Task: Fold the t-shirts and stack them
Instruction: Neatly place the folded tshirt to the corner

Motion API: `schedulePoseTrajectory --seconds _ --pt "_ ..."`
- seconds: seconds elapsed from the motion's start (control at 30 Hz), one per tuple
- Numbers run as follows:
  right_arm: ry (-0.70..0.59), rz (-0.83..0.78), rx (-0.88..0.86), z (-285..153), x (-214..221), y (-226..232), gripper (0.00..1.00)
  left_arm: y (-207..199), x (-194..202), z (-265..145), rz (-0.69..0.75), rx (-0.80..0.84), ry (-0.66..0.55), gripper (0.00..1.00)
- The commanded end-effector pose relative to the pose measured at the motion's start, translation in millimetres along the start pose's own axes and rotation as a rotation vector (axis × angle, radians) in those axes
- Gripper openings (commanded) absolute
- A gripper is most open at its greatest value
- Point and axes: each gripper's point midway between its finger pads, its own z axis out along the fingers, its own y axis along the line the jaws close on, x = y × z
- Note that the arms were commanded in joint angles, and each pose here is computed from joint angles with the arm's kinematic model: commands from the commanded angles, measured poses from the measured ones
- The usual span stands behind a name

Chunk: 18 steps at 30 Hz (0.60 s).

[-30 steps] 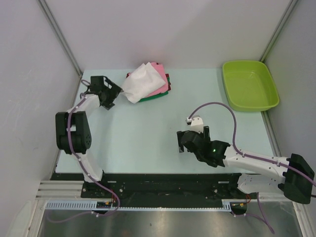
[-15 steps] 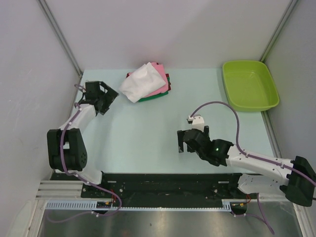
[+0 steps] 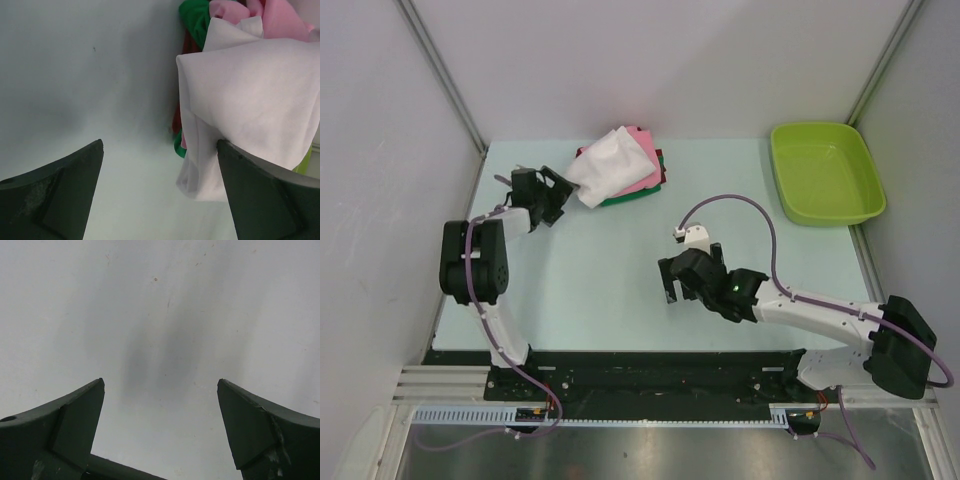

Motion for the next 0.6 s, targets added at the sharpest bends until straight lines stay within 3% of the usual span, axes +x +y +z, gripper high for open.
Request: schedulePoseTrajectory --seconds 0.0,0.37,0.57 --pt "-0.052 0.006 -0.015 3 -20 7 1.0 -53 -27 8 0.009 0.175 -0.067 1.0" --pt "-0.013 -0.003 0.019 19 -8 6 1.0 -81 -51 5 0.039 0.243 -0.142 1.0" --pt "0.006 -0.013 0.019 23 -1 9 1.0 -87 -49 10 0.045 0.276 -0.123 1.0"
